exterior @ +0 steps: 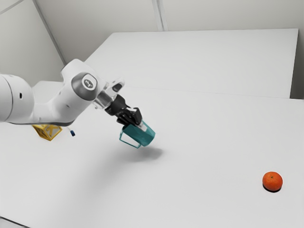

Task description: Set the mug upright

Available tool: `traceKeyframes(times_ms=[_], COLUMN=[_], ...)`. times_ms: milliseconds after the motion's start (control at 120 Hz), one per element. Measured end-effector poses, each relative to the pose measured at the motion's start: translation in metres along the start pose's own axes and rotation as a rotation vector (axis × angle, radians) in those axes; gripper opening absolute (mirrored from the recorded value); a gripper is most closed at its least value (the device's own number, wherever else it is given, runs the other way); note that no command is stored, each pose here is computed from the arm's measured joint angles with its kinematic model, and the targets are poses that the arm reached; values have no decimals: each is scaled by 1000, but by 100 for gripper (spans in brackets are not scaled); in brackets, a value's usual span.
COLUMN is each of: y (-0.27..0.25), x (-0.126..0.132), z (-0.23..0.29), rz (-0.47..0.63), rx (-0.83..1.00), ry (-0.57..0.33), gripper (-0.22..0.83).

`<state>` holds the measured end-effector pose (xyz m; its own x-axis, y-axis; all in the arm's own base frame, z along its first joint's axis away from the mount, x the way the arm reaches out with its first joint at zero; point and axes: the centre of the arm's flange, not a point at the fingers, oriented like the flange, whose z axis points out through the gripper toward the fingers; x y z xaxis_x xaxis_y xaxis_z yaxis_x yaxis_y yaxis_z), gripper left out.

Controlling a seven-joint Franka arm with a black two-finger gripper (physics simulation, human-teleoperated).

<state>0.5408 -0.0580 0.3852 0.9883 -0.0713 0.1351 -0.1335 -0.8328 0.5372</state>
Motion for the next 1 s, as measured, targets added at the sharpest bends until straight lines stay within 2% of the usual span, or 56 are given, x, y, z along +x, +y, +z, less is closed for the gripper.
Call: traceKeyframes(times_ms=[225, 583, 1000], y=[-8, -31, -52], x=[-2, -4, -21], z=[-12, -21, -20], rz=[57, 35, 7], rx=[181, 324, 457], ry=[-50, -88, -206], gripper=[-16, -17, -17])
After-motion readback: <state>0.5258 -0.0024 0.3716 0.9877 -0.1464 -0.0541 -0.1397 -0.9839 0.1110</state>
